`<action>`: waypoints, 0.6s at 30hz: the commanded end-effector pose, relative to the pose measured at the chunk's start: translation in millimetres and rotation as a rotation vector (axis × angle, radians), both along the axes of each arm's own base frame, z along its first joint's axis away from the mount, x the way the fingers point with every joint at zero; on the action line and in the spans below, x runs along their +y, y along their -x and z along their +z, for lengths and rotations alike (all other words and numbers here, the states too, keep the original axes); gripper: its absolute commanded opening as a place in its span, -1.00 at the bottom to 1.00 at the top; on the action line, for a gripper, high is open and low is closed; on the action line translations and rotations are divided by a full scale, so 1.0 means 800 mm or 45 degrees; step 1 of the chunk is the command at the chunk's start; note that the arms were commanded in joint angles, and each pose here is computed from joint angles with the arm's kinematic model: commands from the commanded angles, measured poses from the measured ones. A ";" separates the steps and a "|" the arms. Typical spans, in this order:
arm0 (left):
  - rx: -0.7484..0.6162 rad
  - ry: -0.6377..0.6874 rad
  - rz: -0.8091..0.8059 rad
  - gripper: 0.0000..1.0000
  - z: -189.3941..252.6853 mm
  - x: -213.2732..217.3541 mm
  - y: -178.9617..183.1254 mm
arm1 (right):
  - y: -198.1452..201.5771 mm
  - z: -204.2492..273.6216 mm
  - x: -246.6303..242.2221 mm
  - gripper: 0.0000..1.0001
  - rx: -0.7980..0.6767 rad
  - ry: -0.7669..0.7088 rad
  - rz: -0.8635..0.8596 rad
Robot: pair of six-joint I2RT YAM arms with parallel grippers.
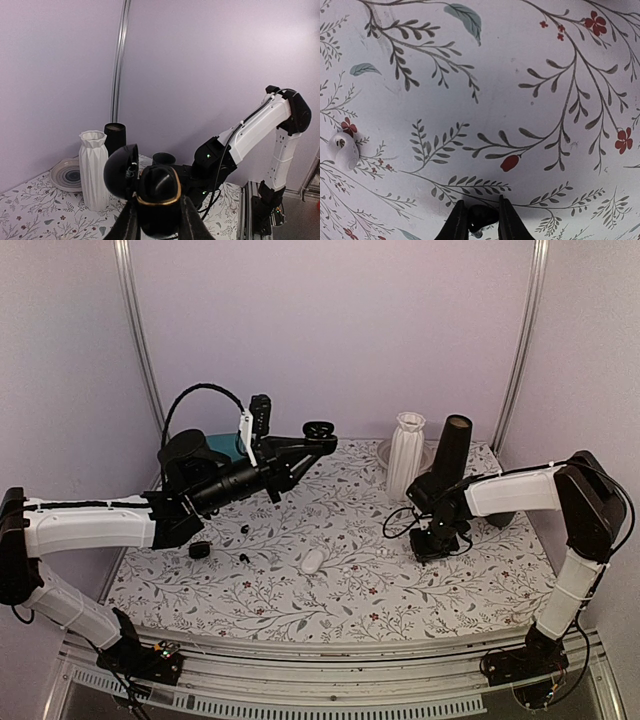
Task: Insert the wireless bluetooth earbuds into the charging case
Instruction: Pick up the right earbud from the center of the board.
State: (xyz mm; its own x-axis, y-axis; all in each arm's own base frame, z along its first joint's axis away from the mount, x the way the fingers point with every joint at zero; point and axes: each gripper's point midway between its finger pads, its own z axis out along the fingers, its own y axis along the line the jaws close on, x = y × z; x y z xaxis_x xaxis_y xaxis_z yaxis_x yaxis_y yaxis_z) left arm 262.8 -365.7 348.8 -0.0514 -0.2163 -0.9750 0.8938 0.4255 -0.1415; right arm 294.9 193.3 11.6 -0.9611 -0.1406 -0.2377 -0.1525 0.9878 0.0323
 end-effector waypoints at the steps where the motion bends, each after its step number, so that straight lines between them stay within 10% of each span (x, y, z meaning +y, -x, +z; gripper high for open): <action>1: -0.016 0.023 0.015 -1.00 0.008 0.009 -0.001 | 0.018 -0.017 -0.001 -0.68 0.081 -0.011 0.003; 18: -0.013 0.015 0.031 -1.00 0.004 0.012 -0.006 | -0.011 0.036 0.011 -0.79 -0.109 -0.101 -0.012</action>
State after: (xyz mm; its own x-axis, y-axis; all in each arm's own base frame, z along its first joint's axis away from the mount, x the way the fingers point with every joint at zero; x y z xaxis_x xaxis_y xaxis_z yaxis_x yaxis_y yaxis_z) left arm 263.9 -364.9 348.6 -0.0510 -0.2162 -0.9750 0.8925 0.4283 -0.1416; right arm 294.8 195.2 16.2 -0.9584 -0.1358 -0.2509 -0.1530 0.9870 0.0502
